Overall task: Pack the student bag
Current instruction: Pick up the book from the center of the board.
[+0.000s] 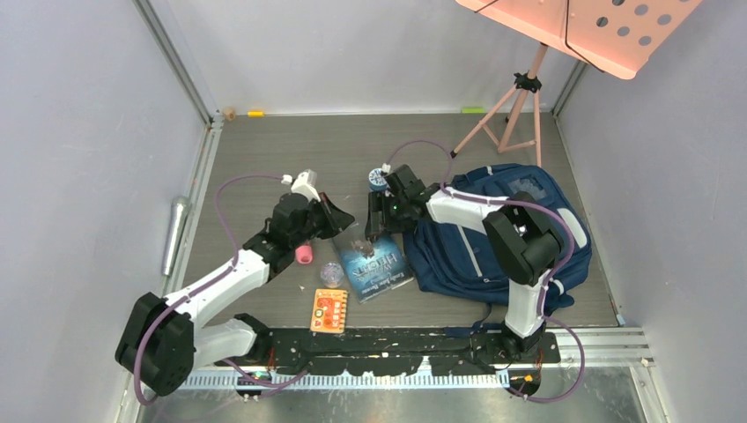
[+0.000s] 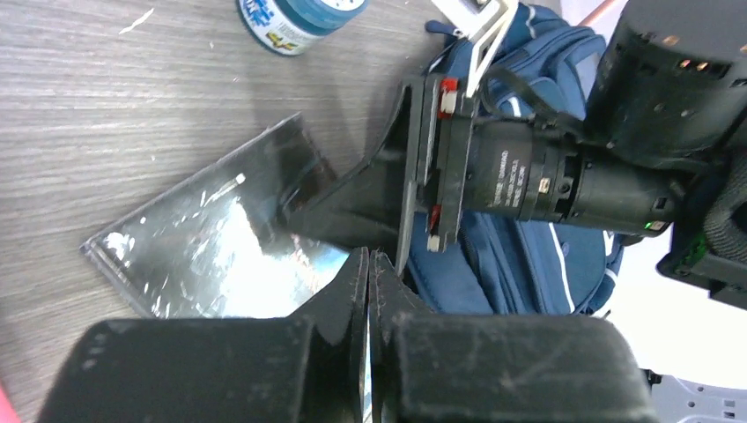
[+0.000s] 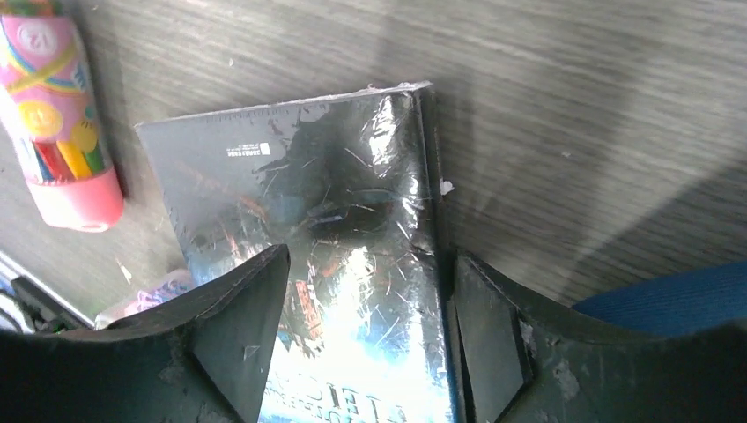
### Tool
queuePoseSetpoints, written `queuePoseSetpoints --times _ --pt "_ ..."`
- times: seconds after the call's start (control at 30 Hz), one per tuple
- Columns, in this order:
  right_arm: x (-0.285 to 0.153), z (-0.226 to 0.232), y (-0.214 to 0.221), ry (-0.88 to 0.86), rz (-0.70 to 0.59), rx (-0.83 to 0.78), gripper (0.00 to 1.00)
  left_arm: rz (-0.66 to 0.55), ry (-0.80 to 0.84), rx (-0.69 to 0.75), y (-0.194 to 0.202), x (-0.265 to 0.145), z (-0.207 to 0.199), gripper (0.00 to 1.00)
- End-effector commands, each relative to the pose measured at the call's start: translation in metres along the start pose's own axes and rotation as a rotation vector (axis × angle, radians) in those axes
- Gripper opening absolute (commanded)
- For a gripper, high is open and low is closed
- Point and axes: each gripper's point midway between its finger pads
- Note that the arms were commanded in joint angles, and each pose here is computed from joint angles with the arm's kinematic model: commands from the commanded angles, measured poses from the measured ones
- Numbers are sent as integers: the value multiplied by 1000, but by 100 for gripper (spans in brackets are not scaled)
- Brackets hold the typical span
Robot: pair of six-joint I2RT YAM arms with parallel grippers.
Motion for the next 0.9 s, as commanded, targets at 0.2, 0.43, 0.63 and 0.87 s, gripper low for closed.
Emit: queuePoseSetpoints --times 0.2,0.43,0.63,0.87 --pt "-25 6 8 -59 -14 -53 79 6 -105 39 -6 -1 16 7" --pt "-25 -7 21 -10 2 -62 79 71 -334 5 15 -2 78 49" --pt "-25 -6 22 -20 -3 -60 79 83 -347 -26 19 13 92 62" --pt "-18 -1 26 -55 20 -52 76 167 -354 -66 36 34 100 68"
Point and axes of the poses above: each gripper's point midway between its finger pads, its own x axis out along the fingers, its own z axis along the line the jaws close on, y = z × x, and after that the axes turned 7 degrees about -x, right-handed
